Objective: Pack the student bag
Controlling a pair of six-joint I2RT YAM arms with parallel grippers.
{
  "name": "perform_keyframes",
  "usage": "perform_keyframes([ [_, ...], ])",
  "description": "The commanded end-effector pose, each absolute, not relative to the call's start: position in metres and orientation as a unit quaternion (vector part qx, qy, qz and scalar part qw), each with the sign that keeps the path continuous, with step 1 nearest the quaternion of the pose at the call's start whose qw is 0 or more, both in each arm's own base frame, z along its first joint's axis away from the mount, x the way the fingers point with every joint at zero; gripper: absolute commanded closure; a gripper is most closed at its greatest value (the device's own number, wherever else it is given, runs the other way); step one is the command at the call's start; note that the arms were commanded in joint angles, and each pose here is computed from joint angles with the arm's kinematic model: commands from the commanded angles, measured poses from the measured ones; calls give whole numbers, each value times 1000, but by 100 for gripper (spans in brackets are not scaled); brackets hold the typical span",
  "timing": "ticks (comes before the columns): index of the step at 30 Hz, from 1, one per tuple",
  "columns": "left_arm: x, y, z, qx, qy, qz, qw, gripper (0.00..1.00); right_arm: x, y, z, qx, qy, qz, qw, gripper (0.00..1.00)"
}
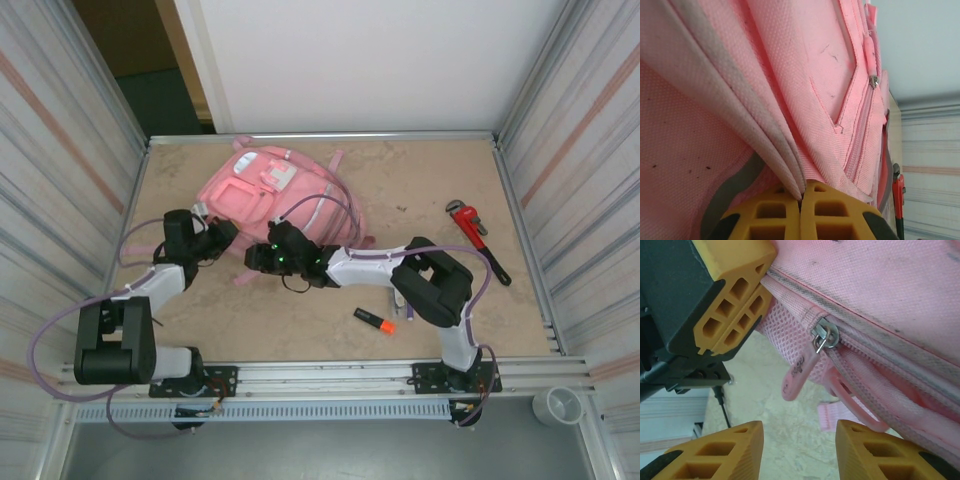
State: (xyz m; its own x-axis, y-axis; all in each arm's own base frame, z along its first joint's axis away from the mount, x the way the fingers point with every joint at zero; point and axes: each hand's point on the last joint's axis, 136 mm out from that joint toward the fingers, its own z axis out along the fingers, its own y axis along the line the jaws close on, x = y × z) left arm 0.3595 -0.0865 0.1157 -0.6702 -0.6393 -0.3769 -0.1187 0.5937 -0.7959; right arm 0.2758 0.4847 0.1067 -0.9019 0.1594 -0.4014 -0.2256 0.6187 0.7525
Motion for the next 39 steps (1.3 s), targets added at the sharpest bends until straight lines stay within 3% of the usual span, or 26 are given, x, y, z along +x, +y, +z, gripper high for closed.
perform_keyframes([
  [1, 353, -104, 131, -194, 820, -422, 334, 100, 291, 498, 116, 11, 856, 468, 219, 59],
  [16, 352, -109, 132, -184, 823, -422, 332, 100, 333, 496, 120, 96, 837, 464, 273, 69],
  [31, 350, -109, 124, -177, 831, -413, 329, 100, 345, 480, 129, 120, 836, 440, 306, 76],
  [39, 350, -109, 121, -177, 833, -410, 327, 100, 353, 477, 131, 139, 829, 451, 298, 65],
])
